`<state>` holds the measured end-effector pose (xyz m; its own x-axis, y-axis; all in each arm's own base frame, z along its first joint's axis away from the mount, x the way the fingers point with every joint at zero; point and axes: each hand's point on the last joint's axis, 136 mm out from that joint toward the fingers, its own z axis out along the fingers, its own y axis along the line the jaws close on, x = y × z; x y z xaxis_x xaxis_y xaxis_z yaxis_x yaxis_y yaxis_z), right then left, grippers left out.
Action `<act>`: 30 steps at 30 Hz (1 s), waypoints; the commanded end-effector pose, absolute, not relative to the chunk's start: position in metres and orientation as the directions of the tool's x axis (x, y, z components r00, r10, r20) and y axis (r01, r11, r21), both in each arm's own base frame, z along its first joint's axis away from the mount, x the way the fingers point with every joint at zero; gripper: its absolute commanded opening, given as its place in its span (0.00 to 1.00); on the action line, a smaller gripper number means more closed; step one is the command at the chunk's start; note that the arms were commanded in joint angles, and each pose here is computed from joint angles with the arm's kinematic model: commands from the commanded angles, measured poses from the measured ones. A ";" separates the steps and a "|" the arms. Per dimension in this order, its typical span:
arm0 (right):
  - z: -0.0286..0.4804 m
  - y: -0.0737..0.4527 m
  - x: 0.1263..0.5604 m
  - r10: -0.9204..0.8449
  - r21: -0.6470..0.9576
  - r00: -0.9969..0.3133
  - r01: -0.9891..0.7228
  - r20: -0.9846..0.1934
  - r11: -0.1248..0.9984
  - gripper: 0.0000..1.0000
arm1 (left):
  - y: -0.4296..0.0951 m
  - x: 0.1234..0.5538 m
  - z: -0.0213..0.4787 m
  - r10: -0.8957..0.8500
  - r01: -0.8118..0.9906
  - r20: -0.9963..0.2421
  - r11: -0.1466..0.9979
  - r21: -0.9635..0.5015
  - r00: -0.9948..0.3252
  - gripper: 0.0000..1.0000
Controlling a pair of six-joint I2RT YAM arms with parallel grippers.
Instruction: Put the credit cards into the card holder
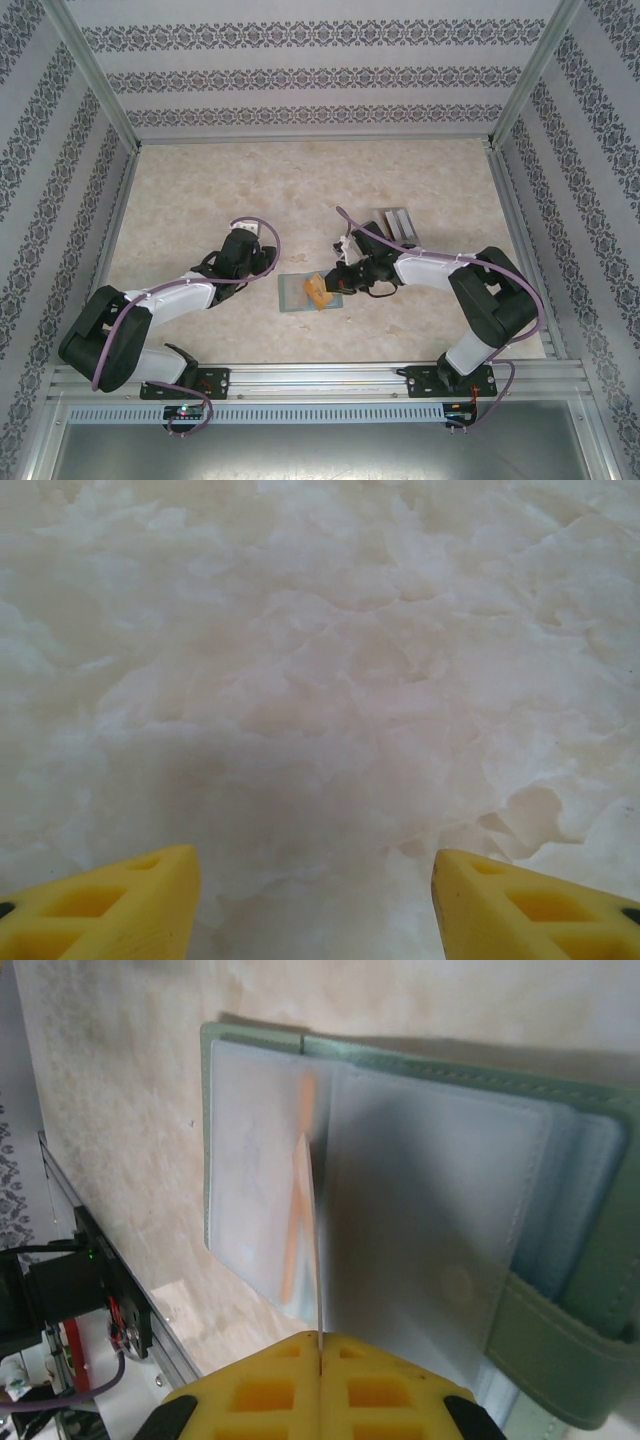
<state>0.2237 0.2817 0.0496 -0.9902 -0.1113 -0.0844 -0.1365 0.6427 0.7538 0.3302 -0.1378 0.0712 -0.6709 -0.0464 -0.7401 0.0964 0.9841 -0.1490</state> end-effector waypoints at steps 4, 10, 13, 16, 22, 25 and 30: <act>0.039 0.285 0.227 -0.092 0.758 -0.993 -0.111 -0.067 0.643 0.00 | -0.132 0.336 0.079 -0.081 0.059 -0.758 0.986 -0.156 -0.647 0.63; 0.030 0.294 0.230 -0.065 0.757 -0.996 -0.085 -0.056 0.647 0.03 | -0.132 0.336 0.078 -0.079 0.055 -0.752 0.987 -0.152 -0.654 0.63; 0.030 0.296 0.232 -0.025 0.770 -0.999 -0.051 -0.045 0.636 0.07 | -0.131 0.337 0.079 -0.085 0.048 -0.756 0.987 -0.152 -0.649 0.63; 0.030 0.299 0.236 0.013 0.784 -0.999 -0.020 -0.036 0.621 0.08 | -0.133 0.337 0.079 -0.083 0.054 -0.750 0.986 -0.156 -0.656 0.63; 0.028 0.304 0.230 0.028 0.795 -1.000 0.014 -0.003 0.607 0.11 | -0.133 0.337 0.078 -0.081 0.051 -0.746 0.987 -0.153 -0.661 0.63; 0.027 0.304 0.229 0.028 0.793 -1.000 0.022 0.007 0.608 0.15 | -0.130 0.337 0.076 -0.087 0.040 -0.747 0.988 -0.150 -0.659 0.63; 0.022 0.309 0.223 0.010 0.799 -1.000 0.028 0.028 0.600 0.18 | -0.131 0.337 0.075 -0.082 0.038 -0.739 0.989 -0.144 -0.669 0.63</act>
